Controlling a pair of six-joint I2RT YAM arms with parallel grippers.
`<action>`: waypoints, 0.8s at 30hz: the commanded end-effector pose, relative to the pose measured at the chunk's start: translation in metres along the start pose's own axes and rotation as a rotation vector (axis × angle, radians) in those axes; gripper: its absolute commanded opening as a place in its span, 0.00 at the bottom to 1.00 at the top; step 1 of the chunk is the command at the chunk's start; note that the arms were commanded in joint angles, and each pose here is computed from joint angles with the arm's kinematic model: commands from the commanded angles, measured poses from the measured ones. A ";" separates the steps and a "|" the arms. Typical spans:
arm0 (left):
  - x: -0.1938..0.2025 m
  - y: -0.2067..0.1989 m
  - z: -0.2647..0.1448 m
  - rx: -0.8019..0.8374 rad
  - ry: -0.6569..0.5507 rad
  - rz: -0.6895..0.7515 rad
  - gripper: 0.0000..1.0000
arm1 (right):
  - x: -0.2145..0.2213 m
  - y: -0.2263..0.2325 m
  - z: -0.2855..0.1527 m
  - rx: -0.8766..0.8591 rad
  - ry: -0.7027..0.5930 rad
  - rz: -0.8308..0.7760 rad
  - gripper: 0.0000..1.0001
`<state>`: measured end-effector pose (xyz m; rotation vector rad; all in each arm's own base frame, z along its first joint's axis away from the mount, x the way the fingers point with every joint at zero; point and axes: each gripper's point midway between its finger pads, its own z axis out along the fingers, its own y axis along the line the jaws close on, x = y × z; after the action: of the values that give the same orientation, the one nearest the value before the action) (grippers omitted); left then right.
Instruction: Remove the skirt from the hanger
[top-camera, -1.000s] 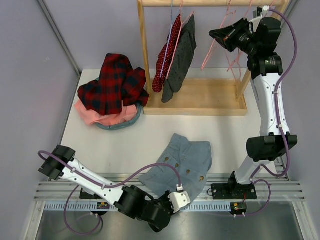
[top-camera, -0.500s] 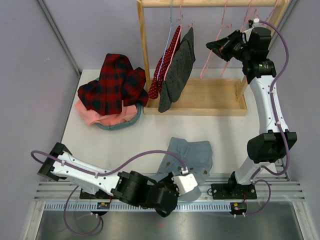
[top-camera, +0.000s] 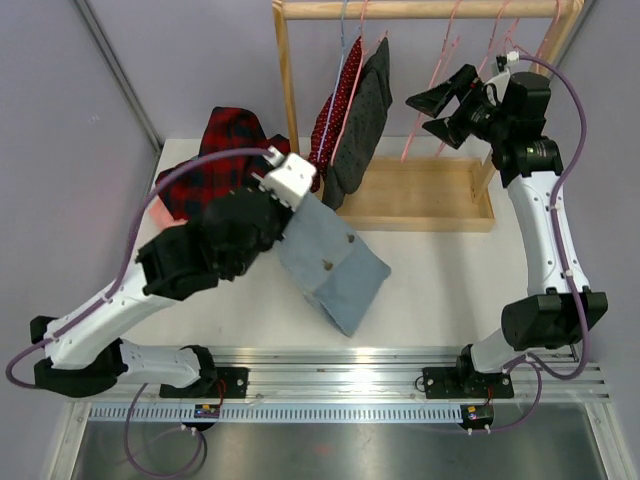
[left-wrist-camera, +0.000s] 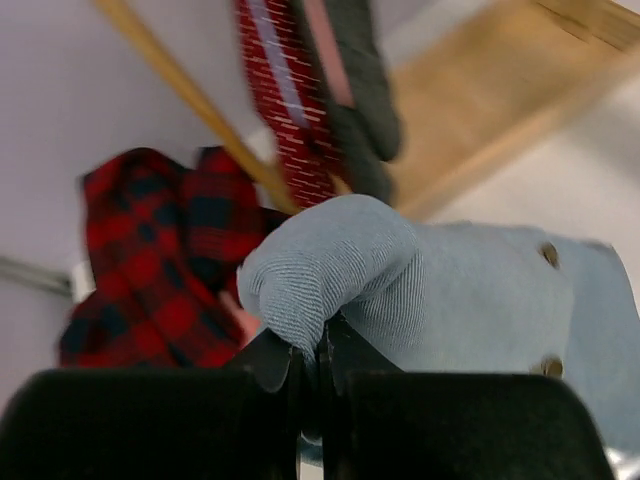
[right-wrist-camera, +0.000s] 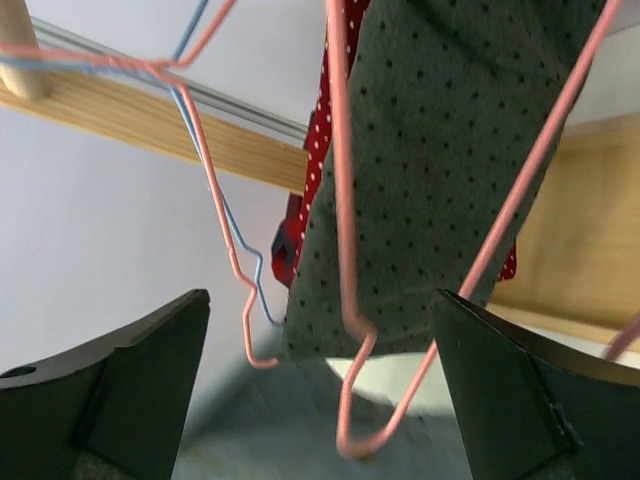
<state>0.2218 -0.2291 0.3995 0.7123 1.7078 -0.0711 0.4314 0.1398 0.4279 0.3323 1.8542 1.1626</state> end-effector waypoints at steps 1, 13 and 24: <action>-0.034 0.070 0.004 -0.184 -0.052 0.073 0.00 | 0.009 0.025 -0.037 -0.028 -0.026 -0.112 0.99; -0.136 0.262 0.045 -0.554 -0.292 -0.179 0.00 | 0.043 0.052 -0.097 -0.108 -0.054 -0.226 0.99; 0.068 0.313 0.151 -0.793 0.100 -0.348 0.10 | 0.060 0.077 -0.120 -0.208 -0.014 -0.249 1.00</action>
<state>0.4859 -0.0347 0.4496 -0.0212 1.6994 0.3898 0.2984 0.1380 0.4586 0.0806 1.7516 1.0919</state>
